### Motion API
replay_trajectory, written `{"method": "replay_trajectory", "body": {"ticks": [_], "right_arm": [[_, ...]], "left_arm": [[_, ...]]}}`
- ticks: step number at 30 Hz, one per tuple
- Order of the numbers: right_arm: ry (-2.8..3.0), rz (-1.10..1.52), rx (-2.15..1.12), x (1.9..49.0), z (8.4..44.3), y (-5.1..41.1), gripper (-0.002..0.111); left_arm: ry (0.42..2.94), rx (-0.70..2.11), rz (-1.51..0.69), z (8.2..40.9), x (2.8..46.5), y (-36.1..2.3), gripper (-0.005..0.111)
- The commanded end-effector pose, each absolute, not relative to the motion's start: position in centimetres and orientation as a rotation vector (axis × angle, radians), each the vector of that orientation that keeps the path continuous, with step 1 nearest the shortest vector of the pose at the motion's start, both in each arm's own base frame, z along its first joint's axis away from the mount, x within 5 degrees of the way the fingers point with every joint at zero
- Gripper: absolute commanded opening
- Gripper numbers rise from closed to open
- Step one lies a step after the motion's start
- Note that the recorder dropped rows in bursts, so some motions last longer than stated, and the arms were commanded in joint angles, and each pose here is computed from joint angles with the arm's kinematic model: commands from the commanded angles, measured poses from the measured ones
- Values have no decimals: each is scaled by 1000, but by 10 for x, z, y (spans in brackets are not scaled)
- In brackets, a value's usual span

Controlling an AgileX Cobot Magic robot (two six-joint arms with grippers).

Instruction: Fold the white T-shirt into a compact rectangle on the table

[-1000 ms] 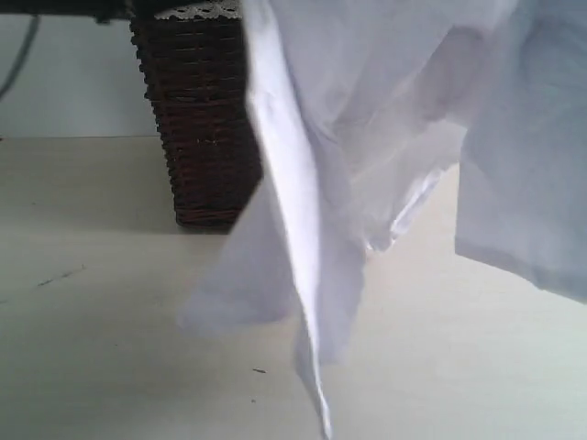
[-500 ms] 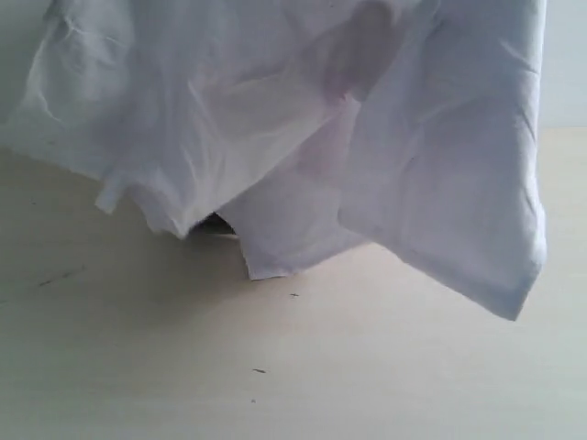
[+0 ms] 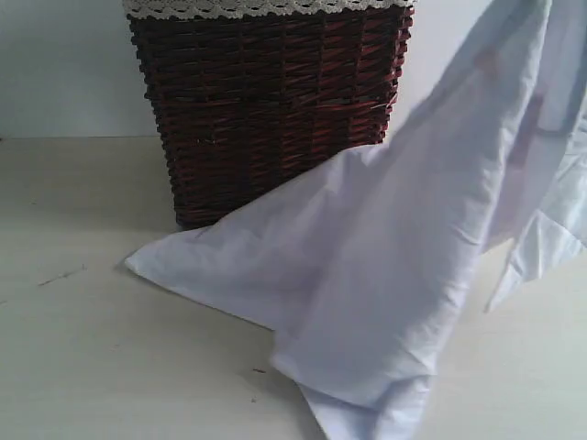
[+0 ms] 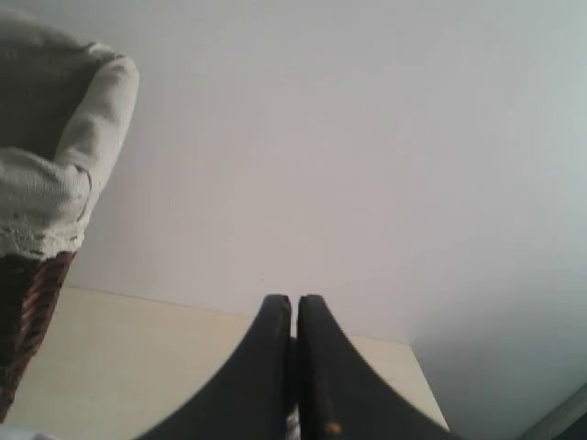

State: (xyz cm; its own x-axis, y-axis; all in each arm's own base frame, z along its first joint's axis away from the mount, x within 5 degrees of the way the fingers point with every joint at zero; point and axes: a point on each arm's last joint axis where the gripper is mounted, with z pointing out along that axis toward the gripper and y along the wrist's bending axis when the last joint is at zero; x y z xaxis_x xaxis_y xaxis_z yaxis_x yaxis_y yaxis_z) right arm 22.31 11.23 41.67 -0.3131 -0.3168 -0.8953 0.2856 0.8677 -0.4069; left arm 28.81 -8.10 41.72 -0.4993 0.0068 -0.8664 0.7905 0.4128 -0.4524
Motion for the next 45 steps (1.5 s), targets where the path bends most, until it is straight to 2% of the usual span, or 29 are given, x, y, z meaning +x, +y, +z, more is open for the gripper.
{"method": "replay_trajectory", "body": {"ticks": [1, 4, 7, 9, 11, 13, 16, 18, 21, 24, 25, 28, 33, 36, 39, 42, 45], "right_arm": [[1780, -658, -67, 222, 410, 109, 0], [1788, -672, -81, 222, 405, 109, 0], [1799, -690, -100, 222, 397, 109, 7], [1808, -704, -115, 222, 392, 109, 19], [1819, -722, -134, 222, 384, 109, 36], [1831, -742, -156, 221, 376, 108, 54], [1848, -771, -187, 219, 364, 106, 84], [1863, -797, -215, 218, 354, 104, 92], [1887, -843, -264, 212, 335, 99, 85], [1915, -896, -323, 206, 314, 92, 64], [1930, -925, -355, 203, 303, 90, 53], [1960, -990, -428, 197, 279, 83, 30], [1983, -1020, -452, 190, 262, 76, 0], [1989, -932, -506, 193, 258, 83, 0], [2013, -676, -443, 195, 253, 95, 0], [2051, -425, -174, 198, 246, 103, 0], [2055, -317, 69, 201, 239, 104, 0]], "left_arm": [[1853, 641, -1213, 419, 288, -82, 0], [1943, 676, -1204, 406, 283, -91, 2], [2047, 791, -1167, 383, 277, -108, 15], [2107, 861, -1169, 367, 273, -120, 26], [2151, 924, -1182, 351, 268, -131, 39], [2184, 968, -1180, 337, 267, -139, 46], [2225, 1002, -1202, 319, 266, -147, 50], [2252, 1047, -1193, 307, 266, -151, 50], [2307, 1087, -1128, 287, 269, -154, 50], [2354, 1078, -1051, 268, 275, -156, 50], [2376, 1080, -1036, 260, 277, -157, 50], [2401, 1084, -1039, 247, 280, -159, 50], [2432, 1060, -1077, 236, 285, -162, 50], [2441, 1054, -1098, 233, 285, -163, 50], [2436, 1055, -1101, 233, 285, -163, 50], [2430, 1039, -1117, 234, 286, -164, 50], [2431, 1041, -1124, 235, 285, -164, 50]]}}
